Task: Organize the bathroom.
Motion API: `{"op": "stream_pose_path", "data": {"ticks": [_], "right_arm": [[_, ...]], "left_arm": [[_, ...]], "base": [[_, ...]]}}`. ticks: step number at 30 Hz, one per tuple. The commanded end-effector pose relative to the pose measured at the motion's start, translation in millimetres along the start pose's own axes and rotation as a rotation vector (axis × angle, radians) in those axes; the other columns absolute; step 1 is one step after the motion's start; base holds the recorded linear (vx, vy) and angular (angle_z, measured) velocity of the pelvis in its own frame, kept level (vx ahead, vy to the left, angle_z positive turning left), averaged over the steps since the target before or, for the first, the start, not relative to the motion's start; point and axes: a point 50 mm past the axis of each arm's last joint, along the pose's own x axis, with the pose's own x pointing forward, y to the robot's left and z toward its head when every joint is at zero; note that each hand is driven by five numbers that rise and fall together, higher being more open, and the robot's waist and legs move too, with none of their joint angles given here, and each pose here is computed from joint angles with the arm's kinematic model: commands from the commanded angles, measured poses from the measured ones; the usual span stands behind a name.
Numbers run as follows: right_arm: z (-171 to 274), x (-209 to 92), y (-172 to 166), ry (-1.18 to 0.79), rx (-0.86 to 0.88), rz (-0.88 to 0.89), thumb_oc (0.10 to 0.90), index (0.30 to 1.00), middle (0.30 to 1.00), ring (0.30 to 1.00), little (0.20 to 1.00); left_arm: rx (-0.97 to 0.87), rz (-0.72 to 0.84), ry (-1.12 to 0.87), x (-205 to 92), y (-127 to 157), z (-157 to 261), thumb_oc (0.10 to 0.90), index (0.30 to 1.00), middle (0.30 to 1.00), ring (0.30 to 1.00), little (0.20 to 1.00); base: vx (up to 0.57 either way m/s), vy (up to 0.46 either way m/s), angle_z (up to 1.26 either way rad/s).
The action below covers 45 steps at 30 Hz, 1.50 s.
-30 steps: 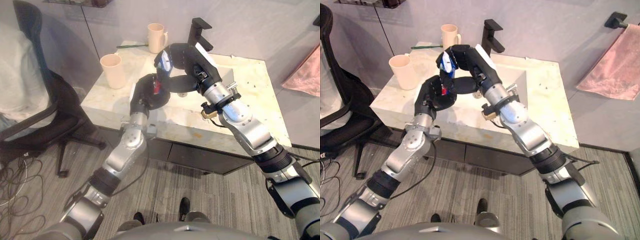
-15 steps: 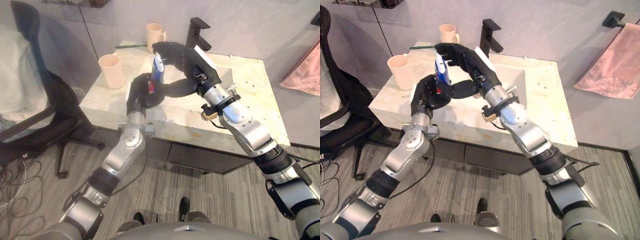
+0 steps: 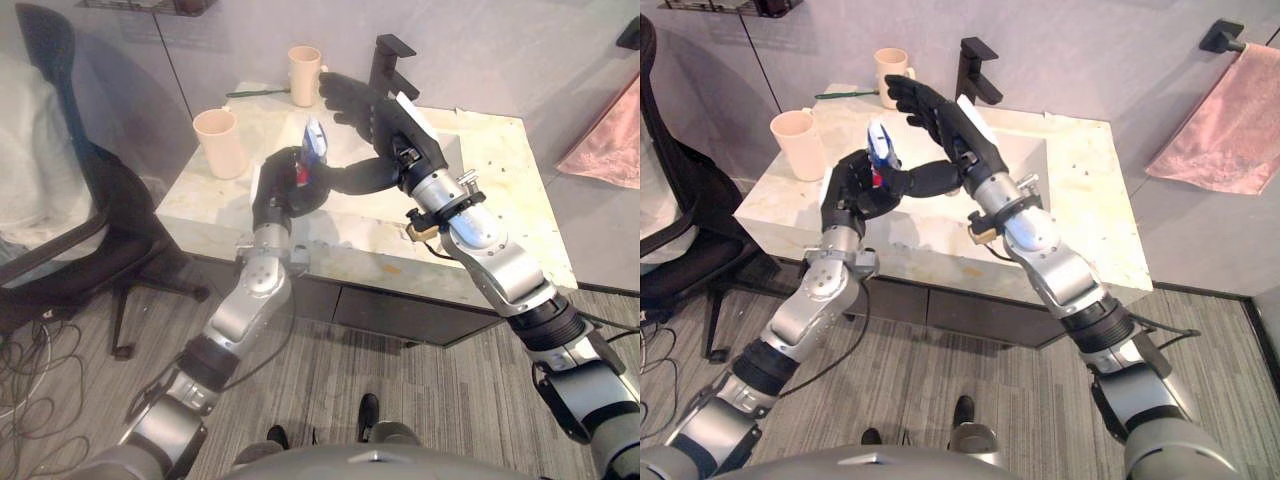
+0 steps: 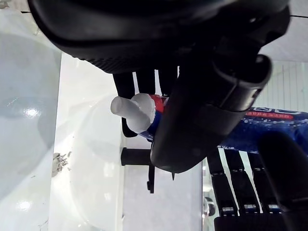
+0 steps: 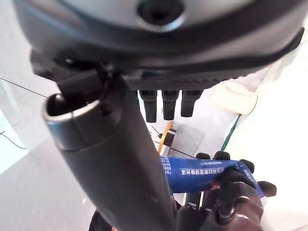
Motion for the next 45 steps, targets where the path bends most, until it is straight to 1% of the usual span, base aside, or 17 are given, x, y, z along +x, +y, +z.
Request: {"op": "stream_pose_path", "data": {"ticks": [1,2,3,4,5,14,21,22,23,24,30,32,34,35,41,44,45], "right_arm": [[58,8,-18,-0.317,0.026,-0.065,0.558,0.538,0.538,0.538,0.538],[58,9,-17,-0.319,0.027,-0.062,0.568,0.552,0.552,0.552,0.552],[59,9,-17,-0.322,0.026,-0.059,0.521,0.481,0.481,0.481,0.481],[60,9,-16,-0.325,0.026,-0.055,0.430,0.345,0.345,0.345,0.345],[60,10,-15,-0.330,0.026,-0.052,0.400,0.300,0.300,0.300,0.300],[67,14,-14,-0.347,0.017,-0.058,0.400,0.300,0.300,0.300,0.300],[67,12,-21,-0.353,-0.007,-0.093,0.400,0.300,0.300,0.300,0.300],[67,12,-22,-0.355,-0.019,-0.093,0.400,0.300,0.300,0.300,0.300],[68,12,-24,-0.360,-0.037,-0.095,0.400,0.300,0.300,0.300,0.300],[70,12,-27,-0.367,-0.056,-0.106,0.400,0.300,0.300,0.300,0.300],[76,9,-44,-0.409,-0.137,-0.204,0.400,0.300,0.300,0.300,0.300],[82,7,-59,-0.442,-0.189,-0.307,0.400,0.300,0.300,0.300,0.300],[83,6,-66,-0.456,-0.218,-0.356,0.400,0.300,0.300,0.300,0.300],[85,2,-75,-0.467,-0.239,-0.409,0.400,0.300,0.300,0.300,0.300],[92,-17,-107,-0.500,-0.349,-0.593,0.400,0.300,0.300,0.300,0.300],[98,-24,-118,-0.528,-0.383,-0.639,0.400,0.300,0.300,0.300,0.300],[102,-31,-124,-0.552,-0.426,-0.680,0.400,0.300,0.300,0.300,0.300]], "left_arm": [[-0.001,-0.051,-0.258,20,-16,46,0.400,0.300,0.300,0.300,0.300],[-0.002,-0.051,-0.256,20,-17,45,0.400,0.300,0.300,0.300,0.300],[0.000,-0.052,-0.254,19,-16,45,0.400,0.300,0.300,0.300,0.300],[0.001,-0.052,-0.252,19,-16,44,0.400,0.300,0.300,0.300,0.300],[0.002,-0.052,-0.249,19,-16,43,0.400,0.300,0.300,0.300,0.300],[0.008,-0.051,-0.242,19,-16,41,0.400,0.300,0.300,0.300,0.300],[0.033,-0.031,-0.234,20,-11,39,0.400,0.300,0.300,0.300,0.300],[0.055,-0.025,-0.243,20,-10,38,0.467,0.401,0.401,0.401,0.401],[0.087,-0.010,-0.254,19,-8,38,0.762,0.844,0.844,0.844,0.844],[0.084,0.016,-0.240,20,-3,35,0.800,0.900,0.900,0.900,0.900],[0.156,0.078,-0.254,15,19,32,0.800,0.900,0.900,0.900,0.900],[0.208,0.101,-0.246,10,34,29,0.800,0.900,0.900,0.900,0.900],[0.239,0.105,-0.247,7,40,28,0.800,0.900,0.900,0.900,0.900],[0.250,0.101,-0.239,4,48,26,0.800,0.900,0.900,0.900,0.900],[0.311,0.044,-0.229,-10,66,25,0.800,0.900,0.900,0.900,0.900],[0.309,0.027,-0.224,-13,66,23,0.800,0.900,0.900,0.900,0.900],[0.308,0.014,-0.220,-15,65,21,0.800,0.900,0.900,0.900,0.900]], "base": [[0.00,0.000,0.00],[0.00,0.000,0.00],[0.00,0.000,0.00],[0.00,0.000,0.00],[0.00,0.000,0.00],[0.00,0.000,0.00],[0.00,0.000,0.00],[0.00,0.000,0.00],[0.00,0.047,0.00],[0.00,0.046,0.00],[0.00,0.050,0.02],[-0.01,0.057,0.05],[-0.01,0.034,0.14],[-0.01,0.035,0.19],[0.10,0.016,0.57],[0.13,-0.005,0.92],[0.11,0.005,0.88]]}}
